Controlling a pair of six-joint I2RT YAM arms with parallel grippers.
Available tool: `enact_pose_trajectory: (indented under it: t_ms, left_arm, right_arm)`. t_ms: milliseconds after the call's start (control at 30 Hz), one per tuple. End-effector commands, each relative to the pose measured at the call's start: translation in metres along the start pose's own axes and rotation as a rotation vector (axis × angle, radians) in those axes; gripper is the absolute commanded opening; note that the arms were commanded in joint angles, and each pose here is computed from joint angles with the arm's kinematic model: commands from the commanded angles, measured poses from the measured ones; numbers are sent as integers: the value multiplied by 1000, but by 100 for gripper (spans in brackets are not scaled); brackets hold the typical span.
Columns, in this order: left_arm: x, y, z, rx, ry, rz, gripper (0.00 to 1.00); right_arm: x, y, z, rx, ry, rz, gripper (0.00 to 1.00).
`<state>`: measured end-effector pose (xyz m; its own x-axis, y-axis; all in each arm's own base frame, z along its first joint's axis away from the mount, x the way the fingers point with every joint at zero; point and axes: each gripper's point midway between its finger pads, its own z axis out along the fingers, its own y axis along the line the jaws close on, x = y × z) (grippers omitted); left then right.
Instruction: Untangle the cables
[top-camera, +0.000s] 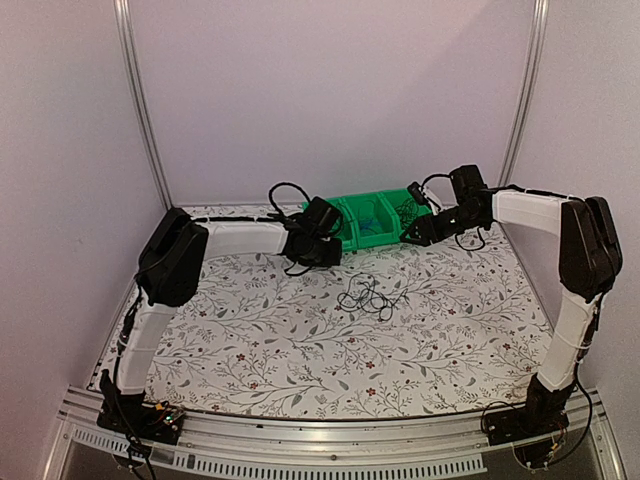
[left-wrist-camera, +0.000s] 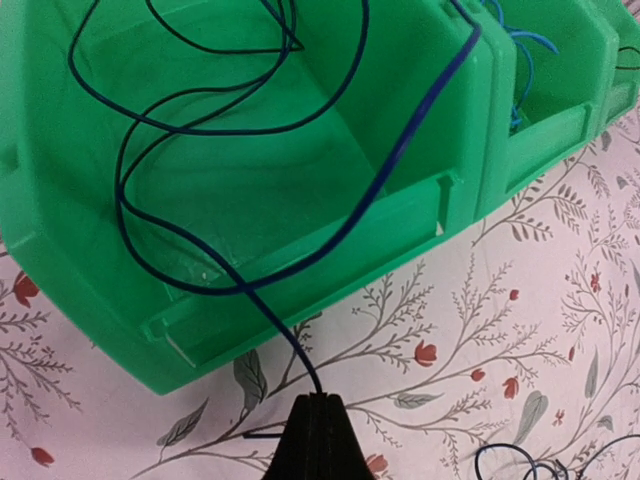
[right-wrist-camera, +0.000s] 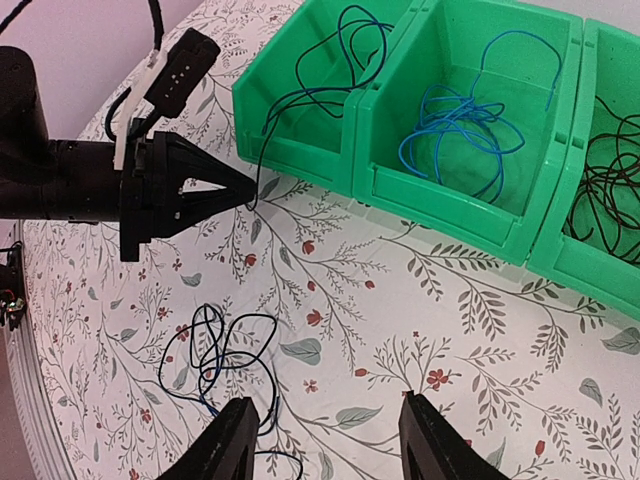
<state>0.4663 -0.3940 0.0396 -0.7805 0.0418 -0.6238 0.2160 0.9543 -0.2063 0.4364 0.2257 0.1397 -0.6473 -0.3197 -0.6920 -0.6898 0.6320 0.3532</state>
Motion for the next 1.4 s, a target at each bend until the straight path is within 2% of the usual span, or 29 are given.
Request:
enact_pose_trajectory:
  t_ms: [0, 100, 133, 200, 233, 267, 333, 700, 867, 967, 1100, 1267, 1367]
  left_arm:
    - [-26, -2, -9, 34, -53, 4, 0]
    - [-34, -5, -18, 39, -59, -15, 0]
    - [-34, -5, -20, 39, -51, -30, 4]
    - [-30, -4, -19, 36, -24, -52, 22]
    - [-27, -5, -18, 39, -13, -61, 28]
    - [-23, -5, -16, 41, -1, -65, 32]
    - [-16, -4, -12, 39, 20, -70, 34]
    - [0, 3, 12, 34, 77, -83, 24]
    - [-2, 7, 19, 36, 78, -97, 23]
    - [-6, 6, 22, 40, 70, -89, 16]
    - [-21, -2, 13, 62, 27, -64, 0]
    - [-62, -23, -21, 124, -69, -43, 0]
    - [-88, -20, -36, 147, -148, -79, 0]
  right_arm:
    - [-5, 5, -8, 11, -12, -21, 52]
    - [-5, 5, -8, 12, -12, -22, 52]
    - [-6, 5, -8, 13, -14, -23, 52]
    - [-5, 5, -8, 13, -12, -21, 52]
    - [-5, 5, -8, 12, -11, -21, 52]
    - [-5, 5, -8, 12, -13, -23, 52]
    - [-5, 5, -8, 12, -13, -22, 52]
    - [-5, 5, -8, 13, -13, -22, 52]
    - [-4, 5, -8, 10, -12, -21, 52]
    - [-5, 5, -8, 11, -13, -21, 52]
    - [-5, 5, -8, 13, -11, -21, 51]
    - [-3, 5, -8, 15, -9, -24, 51]
    - [-2, 5, -7, 14, -8, -24, 51]
